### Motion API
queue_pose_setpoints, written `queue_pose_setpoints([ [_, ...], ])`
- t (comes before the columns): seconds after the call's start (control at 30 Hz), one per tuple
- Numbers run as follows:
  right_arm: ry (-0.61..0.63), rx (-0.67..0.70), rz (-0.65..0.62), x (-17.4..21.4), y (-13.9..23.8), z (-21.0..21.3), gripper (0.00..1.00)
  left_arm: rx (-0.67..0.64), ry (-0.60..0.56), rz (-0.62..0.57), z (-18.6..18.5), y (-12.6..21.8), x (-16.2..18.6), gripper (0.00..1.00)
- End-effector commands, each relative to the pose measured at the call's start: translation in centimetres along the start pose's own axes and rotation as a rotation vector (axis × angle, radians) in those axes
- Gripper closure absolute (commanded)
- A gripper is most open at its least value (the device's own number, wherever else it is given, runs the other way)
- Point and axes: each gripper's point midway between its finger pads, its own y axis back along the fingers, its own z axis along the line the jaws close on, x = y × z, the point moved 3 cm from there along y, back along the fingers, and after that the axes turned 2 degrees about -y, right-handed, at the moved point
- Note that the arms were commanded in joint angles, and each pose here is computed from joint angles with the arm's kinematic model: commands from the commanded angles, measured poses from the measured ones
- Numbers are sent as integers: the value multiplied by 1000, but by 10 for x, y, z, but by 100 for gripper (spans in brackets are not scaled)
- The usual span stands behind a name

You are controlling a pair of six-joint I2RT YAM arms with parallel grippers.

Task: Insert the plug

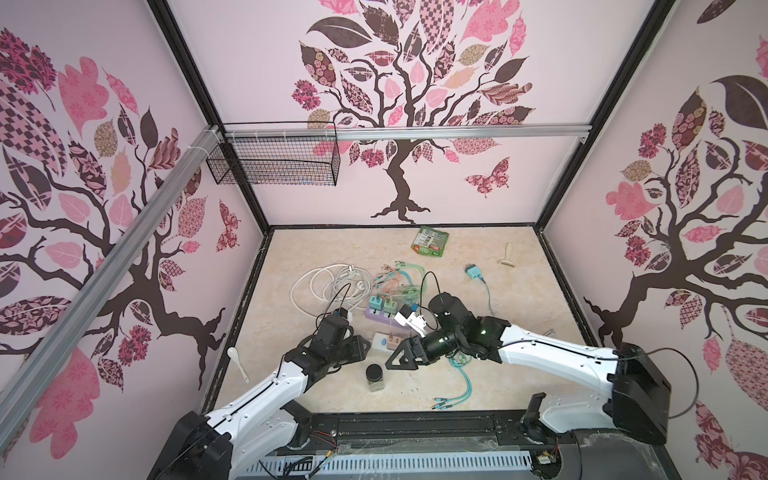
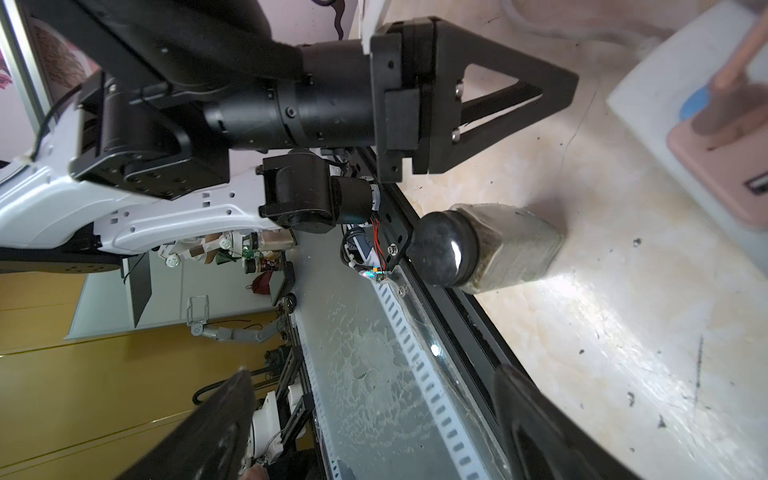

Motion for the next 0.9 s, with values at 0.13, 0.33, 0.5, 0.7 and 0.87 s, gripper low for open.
queue_pose_setpoints([
  [0.13,-27,198,-227,4,50,-22,26,6,-27,-44,-9,6,-17,63],
  [0.33,-270,394,-374,9,84,-90,50,6,-29,-53,-10,8,-20,63],
  [0.5,-397,507,-373,19,87,-131,41,5,-33,-55,-11,9,-20,63],
  [0.7,-474,578,-407,15,80,-158,41,4,-32,-56,-9,10,-19,63],
  [0.87,-531,696,-461,12,87,-180,44,6,-25,-68,-8,12,-18,63],
])
